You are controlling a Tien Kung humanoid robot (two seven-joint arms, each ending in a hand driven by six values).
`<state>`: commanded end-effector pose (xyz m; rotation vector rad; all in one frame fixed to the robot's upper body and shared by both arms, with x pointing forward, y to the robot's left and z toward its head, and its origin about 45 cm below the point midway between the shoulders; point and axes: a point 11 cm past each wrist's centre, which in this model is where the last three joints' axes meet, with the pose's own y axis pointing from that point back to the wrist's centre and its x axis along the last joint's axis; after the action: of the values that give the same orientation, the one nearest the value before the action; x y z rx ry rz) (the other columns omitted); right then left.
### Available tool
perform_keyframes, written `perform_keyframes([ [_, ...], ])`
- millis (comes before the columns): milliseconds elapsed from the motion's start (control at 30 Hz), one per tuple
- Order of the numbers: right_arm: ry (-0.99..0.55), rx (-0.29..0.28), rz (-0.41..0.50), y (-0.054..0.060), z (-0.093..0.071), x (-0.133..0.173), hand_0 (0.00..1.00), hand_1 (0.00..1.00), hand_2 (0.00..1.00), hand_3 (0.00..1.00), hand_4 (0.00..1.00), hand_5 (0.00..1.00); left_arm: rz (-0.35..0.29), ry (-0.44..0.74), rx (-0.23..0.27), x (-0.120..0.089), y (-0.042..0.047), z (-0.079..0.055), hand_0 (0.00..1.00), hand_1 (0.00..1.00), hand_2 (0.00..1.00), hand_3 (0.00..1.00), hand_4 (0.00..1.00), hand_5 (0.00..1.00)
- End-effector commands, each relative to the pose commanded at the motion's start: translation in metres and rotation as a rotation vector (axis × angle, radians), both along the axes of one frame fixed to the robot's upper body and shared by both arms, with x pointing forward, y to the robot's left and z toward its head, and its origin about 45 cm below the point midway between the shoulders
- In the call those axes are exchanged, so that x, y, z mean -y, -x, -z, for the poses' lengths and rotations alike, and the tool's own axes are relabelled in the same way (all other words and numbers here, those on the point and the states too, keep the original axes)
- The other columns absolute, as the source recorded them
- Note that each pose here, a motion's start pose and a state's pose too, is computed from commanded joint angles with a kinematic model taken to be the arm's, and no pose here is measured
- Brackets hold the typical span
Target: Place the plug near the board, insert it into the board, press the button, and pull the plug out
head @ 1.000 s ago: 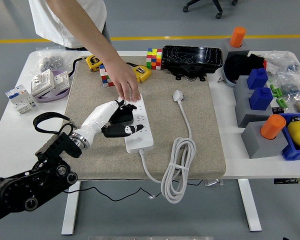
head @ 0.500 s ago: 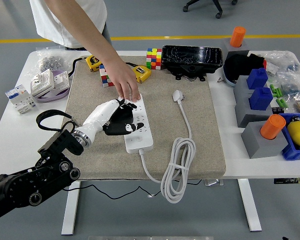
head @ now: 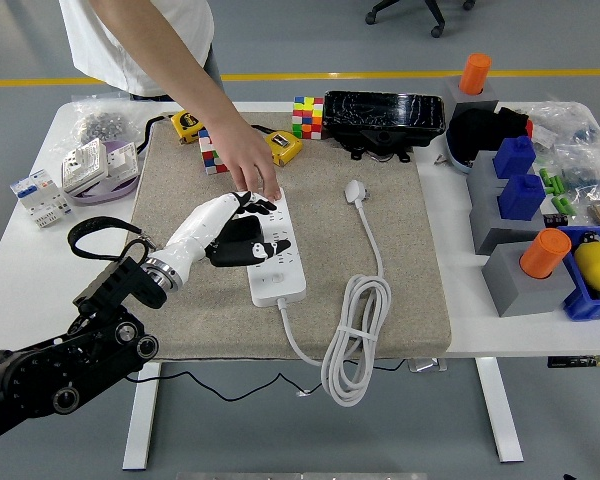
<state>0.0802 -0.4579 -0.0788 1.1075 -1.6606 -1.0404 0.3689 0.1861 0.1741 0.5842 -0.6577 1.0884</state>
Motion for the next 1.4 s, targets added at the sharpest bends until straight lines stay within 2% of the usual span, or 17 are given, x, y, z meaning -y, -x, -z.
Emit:
perform_keyframes([
  [67,0.0,-0.001,0.0,0.0,0.0,0.0,0.68,0.688,0.695,0.599,0.935,0.532,0.003,0.011,0.012,0.0,0.0018,-0.007,0.706,0.722,0.721,0.718,0.898,0.534],
  [100,0.0,-0.002,0.0,0.001,0.0,0.0,0.681,0.688,0.695,0.598,0.935,0.533,0.004,0.018,0.017,0.001,0.0029,-0.01,0.561,0.649,0.626,0.723,0.898,0.533],
  [167,-0.001,-0.003,0.0,0.001,0.0,0.0,0.681,0.688,0.695,0.598,0.935,0.533,0.005,0.032,0.013,0.001,0.0054,-0.017,0.561,0.649,0.626,0.723,0.898,0.533],
  [267,0.0,-0.003,0.0,0.001,0.0,0.0,0.681,0.688,0.695,0.598,0.935,0.533,0.009,0.032,-0.027,0.0,0.0121,-0.024,0.561,0.649,0.626,0.723,0.898,0.533],
  [300,0.0,-0.003,0.0,0.001,0.0,0.0,0.681,0.688,0.695,0.598,0.935,0.531,0.012,0.028,-0.031,0.0,0.0137,-0.025,0.304,0.337,0.339,0.726,0.904,0.535],
  [467,0.0,-0.003,-0.004,0.0,0.0,0.0,0.681,0.688,0.695,0.598,0.935,0.531,0.027,-0.036,-0.101,-0.001,0.0209,-0.026,0.304,0.337,0.339,0.726,0.904,0.535],
  [500,0.0,-0.002,-0.005,0.0,0.0,0.0,0.681,0.687,0.695,0.598,0.935,0.533,0.03,-0.062,-0.129,-0.001,0.0221,-0.025,0.186,0.129,0.185,0.748,0.863,0.279],
  [667,0.003,0.001,-0.011,-0.003,-0.001,0.001,0.681,0.687,0.695,0.598,0.935,0.533,0.062,-0.166,-0.237,0.001,0.0289,-0.016,0.186,0.129,0.185,0.748,0.863,0.279],
  [700,0.004,0.001,-0.012,-0.004,-0.001,0.001,0.681,0.688,0.694,0.597,0.935,0.531,0.068,-0.179,-0.251,0.002,0.0301,-0.014,0.138,0.08,0.135,0.854,0.672,0.011],
  [900,0.008,0.002,-0.017,-0.005,-0.002,0.003,0.68,0.688,0.695,0.598,0.935,0.532,0.087,-0.236,-0.317,0.004,0.034,-0.007,0.127,0.073,0.136,0.86,0.65,0.002],
  [1067,0.011,-0.001,-0.023,-0.006,-0.003,0.004,0.68,0.688,0.695,0.598,0.935,0.532,0.111,-0.235,-0.336,0.008,0.0366,-0.004,0.127,0.073,0.136,0.86,0.65,0.002],
  [1100,0.011,-0.001,-0.024,-0.006,-0.003,0.004,0.681,0.688,0.695,0.597,0.935,0.532,0.117,-0.234,-0.339,0.009,0.037,-0.003,0.124,0.07,0.136,0.844,0.677,0.002],
  [1267,0.013,-0.001,-0.032,-0.007,-0.004,0.005,0.681,0.688,0.695,0.597,0.935,0.532,0.138,-0.254,-0.377,0.01,0.0405,0.004,0.124,0.07,0.136,0.844,0.677,0.002],
  [1300,0.014,-0.001,-0.034,-0.008,-0.004,0.005,0.68,0.688,0.696,0.597,0.935,0.532,0.141,-0.255,-0.381,0.01,0.041,0.006,0.13,0.067,0.136,0.801,0.671,0.002],
  [1400,0.017,-0.001,-0.038,-0.009,-0.005,0.006,0.68,0.688,0.696,0.597,0.935,0.532,0.143,-0.26,-0.387,0.01,0.0403,0.008,0.13,0.067,0.136,0.801,0.671,0.002],
])
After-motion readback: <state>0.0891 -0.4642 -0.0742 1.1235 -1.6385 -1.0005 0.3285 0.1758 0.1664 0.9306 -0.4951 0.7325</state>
